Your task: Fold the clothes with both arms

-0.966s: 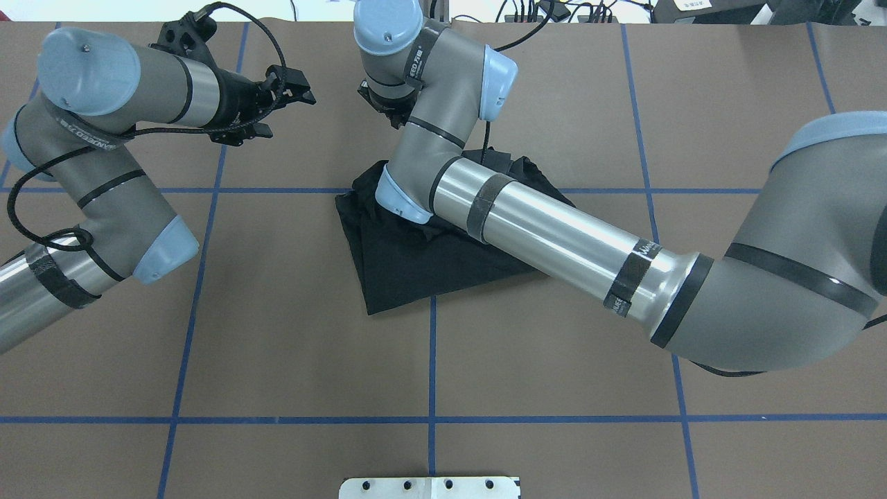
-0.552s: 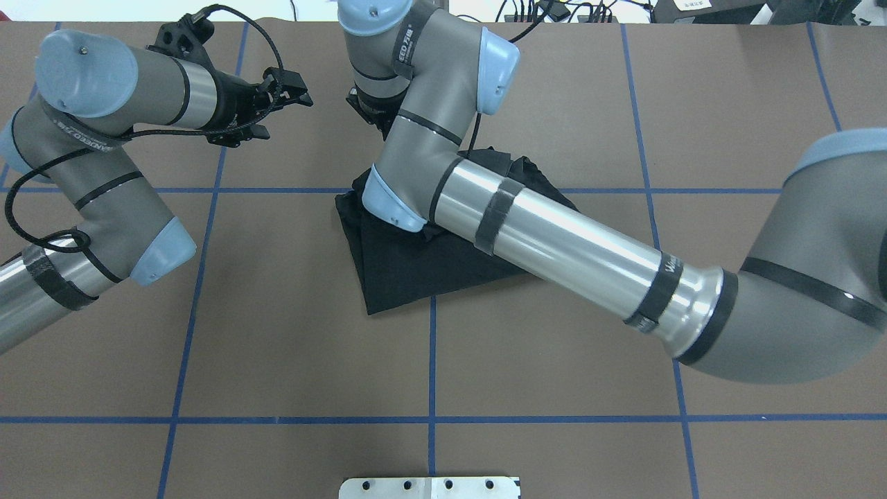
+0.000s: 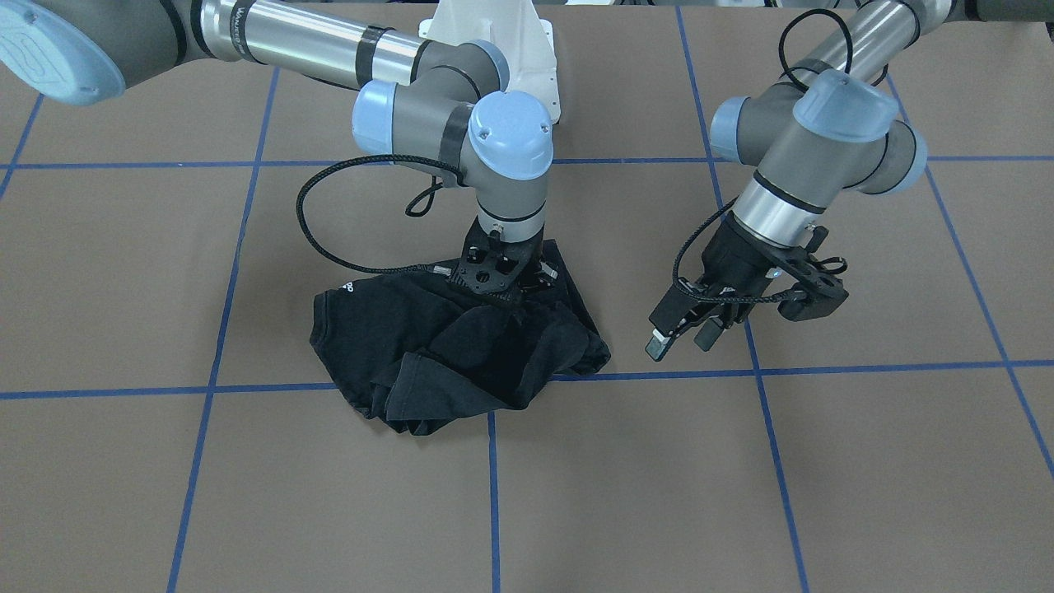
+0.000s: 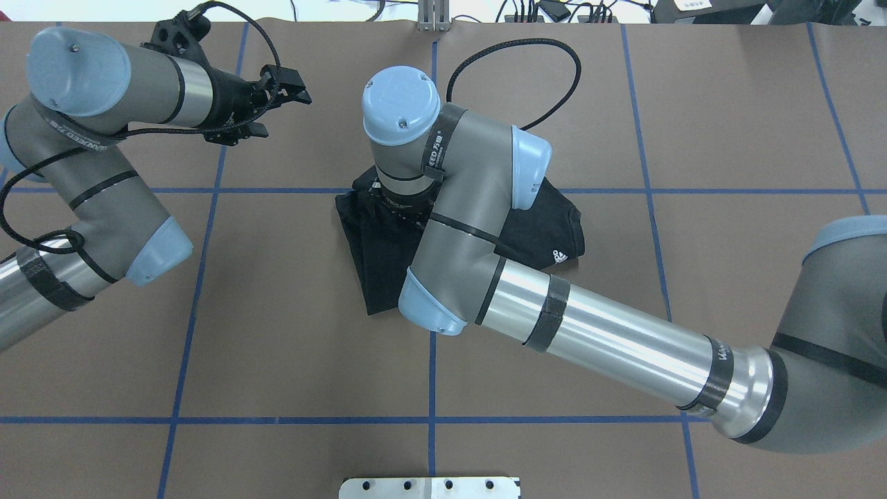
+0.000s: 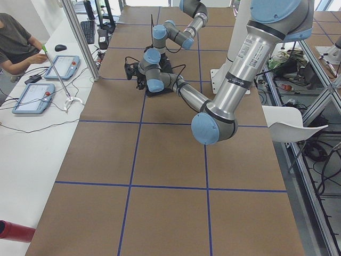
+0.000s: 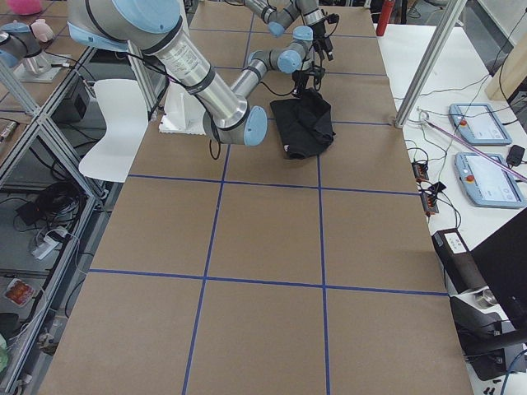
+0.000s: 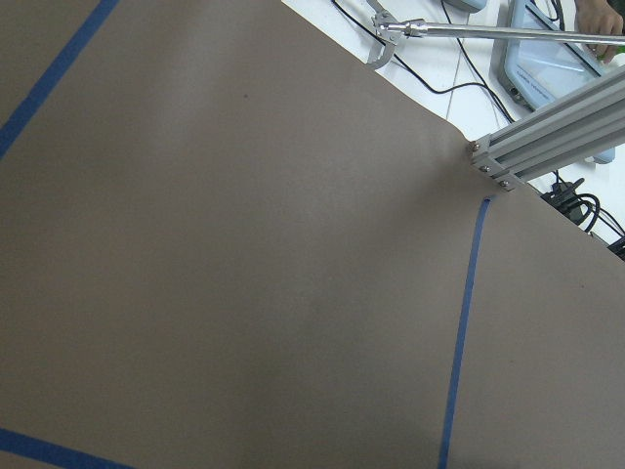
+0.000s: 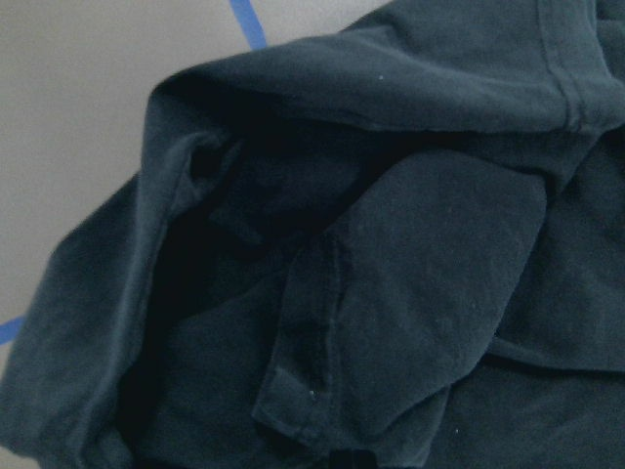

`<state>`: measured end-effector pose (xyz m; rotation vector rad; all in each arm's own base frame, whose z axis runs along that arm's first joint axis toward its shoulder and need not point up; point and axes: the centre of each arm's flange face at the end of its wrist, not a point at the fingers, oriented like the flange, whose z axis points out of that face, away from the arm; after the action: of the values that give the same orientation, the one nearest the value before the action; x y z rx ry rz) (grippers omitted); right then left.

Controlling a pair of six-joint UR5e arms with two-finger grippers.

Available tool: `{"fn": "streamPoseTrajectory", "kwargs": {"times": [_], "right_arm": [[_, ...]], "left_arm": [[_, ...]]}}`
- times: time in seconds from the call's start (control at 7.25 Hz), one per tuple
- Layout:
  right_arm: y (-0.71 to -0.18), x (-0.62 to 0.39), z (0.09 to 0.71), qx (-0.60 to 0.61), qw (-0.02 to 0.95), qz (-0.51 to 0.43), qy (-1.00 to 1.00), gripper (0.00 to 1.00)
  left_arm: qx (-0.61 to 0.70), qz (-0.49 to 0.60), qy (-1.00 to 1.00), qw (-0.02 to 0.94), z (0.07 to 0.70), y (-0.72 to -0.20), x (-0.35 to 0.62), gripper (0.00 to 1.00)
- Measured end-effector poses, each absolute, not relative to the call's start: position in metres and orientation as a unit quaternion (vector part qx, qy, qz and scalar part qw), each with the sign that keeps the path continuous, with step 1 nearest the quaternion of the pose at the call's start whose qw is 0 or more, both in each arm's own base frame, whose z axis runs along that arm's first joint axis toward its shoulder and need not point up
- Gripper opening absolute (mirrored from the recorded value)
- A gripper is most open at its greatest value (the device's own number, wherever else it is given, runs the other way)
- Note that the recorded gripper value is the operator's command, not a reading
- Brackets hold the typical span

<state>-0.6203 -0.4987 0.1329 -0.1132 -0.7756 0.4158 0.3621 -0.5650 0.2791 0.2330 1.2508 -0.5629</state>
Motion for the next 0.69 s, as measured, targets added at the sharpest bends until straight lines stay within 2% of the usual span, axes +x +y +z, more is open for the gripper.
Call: {"fn": "streamPoseTrajectory", "kwargs": {"times": [0.28, 0.69], "right_arm": [[-0.51, -0.637, 0.137, -0.042, 0.908, 0.206, -0.362, 0.0], [-0.564, -0.673, 0.11, -0.015, 0.886, 0.224, -0.406, 0.0]], "left_arm": [[0.108, -0.258, 0.579, 0.766, 0.279, -0.556, 0.352, 1.0], [0.097, -0.251, 0.587, 0.764, 0.288, -0.537, 0.318, 0.99]]}}
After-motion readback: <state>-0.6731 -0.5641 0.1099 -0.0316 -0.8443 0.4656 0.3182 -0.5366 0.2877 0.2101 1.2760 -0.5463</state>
